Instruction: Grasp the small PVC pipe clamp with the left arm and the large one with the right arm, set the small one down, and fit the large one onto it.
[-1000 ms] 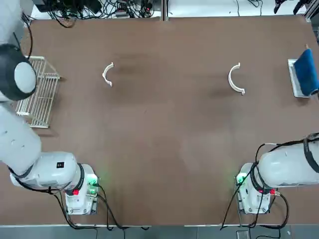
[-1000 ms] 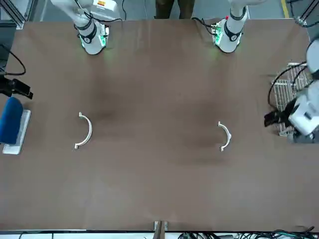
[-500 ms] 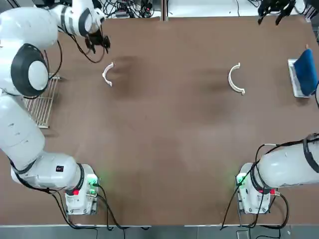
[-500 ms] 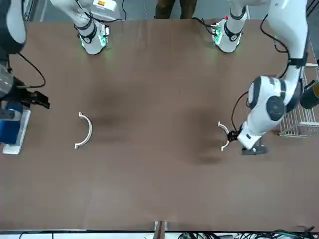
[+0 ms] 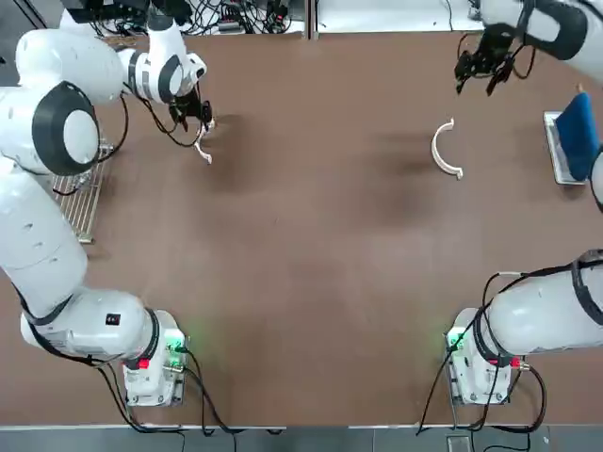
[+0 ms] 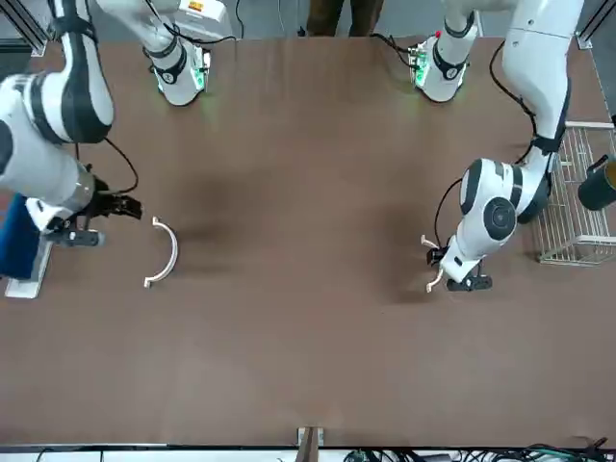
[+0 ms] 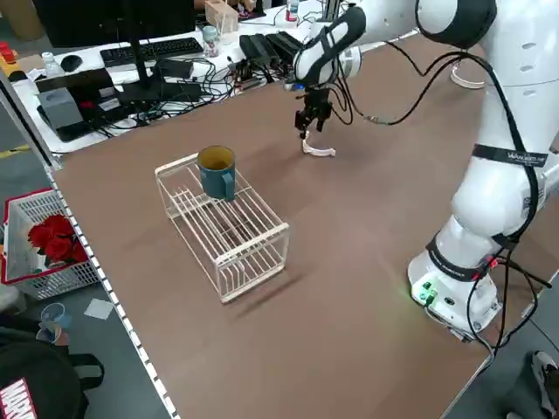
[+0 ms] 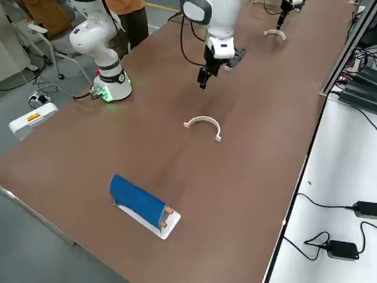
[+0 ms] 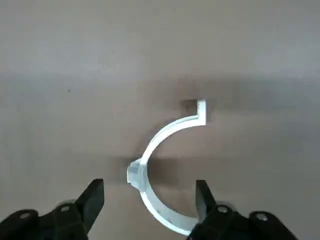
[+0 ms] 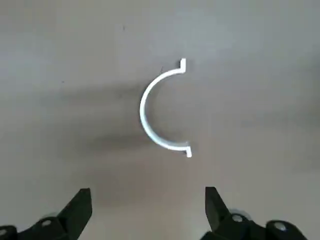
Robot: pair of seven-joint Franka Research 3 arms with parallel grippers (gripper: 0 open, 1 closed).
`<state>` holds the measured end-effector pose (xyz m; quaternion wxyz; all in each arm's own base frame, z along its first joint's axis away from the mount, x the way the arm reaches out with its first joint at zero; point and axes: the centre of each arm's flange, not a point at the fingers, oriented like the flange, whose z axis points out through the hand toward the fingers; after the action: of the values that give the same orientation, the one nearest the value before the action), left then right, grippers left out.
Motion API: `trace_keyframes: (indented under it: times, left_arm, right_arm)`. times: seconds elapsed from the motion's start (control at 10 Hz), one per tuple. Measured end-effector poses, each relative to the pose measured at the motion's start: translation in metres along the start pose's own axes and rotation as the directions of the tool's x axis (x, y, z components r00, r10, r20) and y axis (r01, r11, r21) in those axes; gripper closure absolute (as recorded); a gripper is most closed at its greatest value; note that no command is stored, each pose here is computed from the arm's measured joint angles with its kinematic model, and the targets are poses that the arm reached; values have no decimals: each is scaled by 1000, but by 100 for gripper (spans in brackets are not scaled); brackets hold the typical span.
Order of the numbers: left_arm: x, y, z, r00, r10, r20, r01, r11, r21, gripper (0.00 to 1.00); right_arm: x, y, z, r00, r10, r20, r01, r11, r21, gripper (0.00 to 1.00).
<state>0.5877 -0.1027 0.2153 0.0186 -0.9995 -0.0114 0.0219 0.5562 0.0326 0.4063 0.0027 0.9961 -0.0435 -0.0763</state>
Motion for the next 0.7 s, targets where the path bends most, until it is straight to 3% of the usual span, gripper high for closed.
trace_keyframes:
  times: [0.3, 0.6, 0.7]
  left_arm:
    - [-4, 0, 34, 999, 47, -3, -46, 999, 23, 33]
    - [0, -17, 39, 999, 39, -9, -38, 999, 30, 50]
    - [2, -18, 37, 999, 36, -13, -35, 999, 29, 67]
  right_arm:
    - [-6, -28, 59, 999, 16, -33, -16, 1000, 0, 0]
    - [-12, -39, 113, 996, 24, -87, -23, 1000, 13, 0]
    - [-13, -37, 132, 995, 26, -101, -25, 1000, 16, 0]
